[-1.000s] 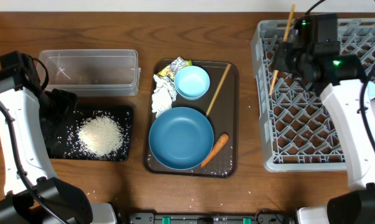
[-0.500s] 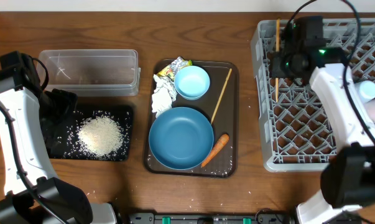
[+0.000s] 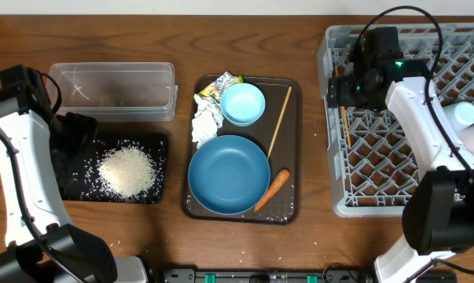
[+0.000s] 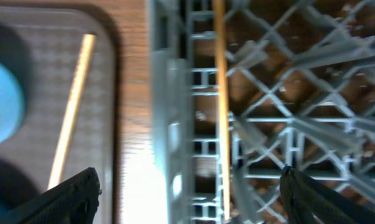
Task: Sort waste into correct bins and load items into the dishwasher rack
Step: 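Carry the chopstick with the right gripper into the dish rack, then return the right gripper to the second chopstick and grasp it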
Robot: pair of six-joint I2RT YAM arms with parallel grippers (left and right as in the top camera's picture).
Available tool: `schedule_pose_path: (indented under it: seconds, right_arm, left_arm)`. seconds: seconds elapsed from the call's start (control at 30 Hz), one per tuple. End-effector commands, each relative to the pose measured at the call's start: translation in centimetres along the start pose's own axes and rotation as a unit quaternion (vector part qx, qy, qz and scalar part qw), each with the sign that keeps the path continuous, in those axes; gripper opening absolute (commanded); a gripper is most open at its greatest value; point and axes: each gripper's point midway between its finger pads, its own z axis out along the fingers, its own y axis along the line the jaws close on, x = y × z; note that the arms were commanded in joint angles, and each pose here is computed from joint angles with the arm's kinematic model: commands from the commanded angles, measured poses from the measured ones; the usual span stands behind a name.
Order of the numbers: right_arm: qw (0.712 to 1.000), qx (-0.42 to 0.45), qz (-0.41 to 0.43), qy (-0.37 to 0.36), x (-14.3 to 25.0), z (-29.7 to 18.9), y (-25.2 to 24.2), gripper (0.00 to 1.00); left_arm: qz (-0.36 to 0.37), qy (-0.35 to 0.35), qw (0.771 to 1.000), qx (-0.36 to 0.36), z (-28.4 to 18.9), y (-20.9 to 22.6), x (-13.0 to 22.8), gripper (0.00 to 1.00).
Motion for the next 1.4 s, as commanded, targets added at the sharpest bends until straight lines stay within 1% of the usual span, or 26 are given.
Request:
schedule_pose_path:
  seconds: [0.0, 0.07, 0.17, 0.23, 0.33, 0.4, 0.57, 0.63, 0.73, 0.83, 0.93, 1.17, 1.37]
  right_arm:
    - [0.995, -0.096, -0.005, -0.033, -0.9, -3.7, 4.4, 0.88]
    - [0.991, -0.128, 0.018, -0.034, -0.8, -4.7, 6.1, 0.84]
    - [0.990, -0.131, 0.046, -0.029, -0.4, -4.7, 7.7, 0.79]
    - [0.992, -0.107, 0.066, -0.022, 0.0, -3.9, 8.3, 0.75]
    - [0.993, -0.041, 0.112, -0.019, 0.8, -2.1, 8.6, 0.69]
    - [0.991, -0.016, 0.128, -0.019, 1.3, -1.1, 9.1, 0.65]
    - [0.992, -0.016, 0.126, -0.012, 2.2, 2.5, 13.0, 0.54]
    - [0.991, 0.004, 0.136, -0.009, 2.8, 3.9, 13.3, 0.52]
    - [0.985, 0.053, 0.163, -0.002, 4.1, 6.2, 12.8, 0.49]
    - [0.979, 0.071, 0.189, 0.013, 5.1, 7.9, 12.4, 0.46]
    - [0.976, 0.077, 0.205, 0.020, 5.6, 8.9, 12.3, 0.44]
    - [0.976, 0.076, 0.205, 0.025, 5.8, 9.8, 12.4, 0.43]
    - [0.976, 0.069, 0.203, 0.049, 7.0, 12.1, 13.1, 0.39]
  left_arm:
    - [-0.006, -0.001, 1.000, -0.003, 0.0, 0.0, -0.2, 0.99]
    - [-0.006, -0.001, 1.000, -0.003, 0.0, 0.0, -0.2, 0.99]
    - [-0.006, -0.001, 1.000, -0.003, 0.0, 0.0, -0.2, 0.99]
    - [-0.006, -0.001, 1.000, -0.003, 0.0, 0.0, -0.2, 0.99]
    - [-0.006, -0.001, 1.000, -0.003, 0.0, 0.0, -0.2, 0.99]
    - [-0.006, -0.001, 1.000, -0.003, 0.0, 0.0, -0.2, 0.99]
    - [-0.006, -0.001, 1.000, -0.003, 0.0, 0.0, -0.2, 0.99]
    - [-0.006, -0.001, 1.000, -0.003, 0.0, 0.0, -0.2, 0.99]
    - [-0.006, -0.001, 1.000, -0.003, 0.0, 0.0, -0.2, 0.99]
    - [-0.006, -0.001, 1.000, -0.003, 0.0, 0.0, -0.2, 0.99]
    - [-0.006, -0.001, 1.000, -0.003, 0.0, 0.0, -0.2, 0.99]
    - [-0.006, -0.001, 1.000, -0.003, 0.0, 0.0, -0.2, 0.99]
    - [-0.006, -0.001, 1.000, -0.003, 0.0, 0.0, -0.2, 0.99]
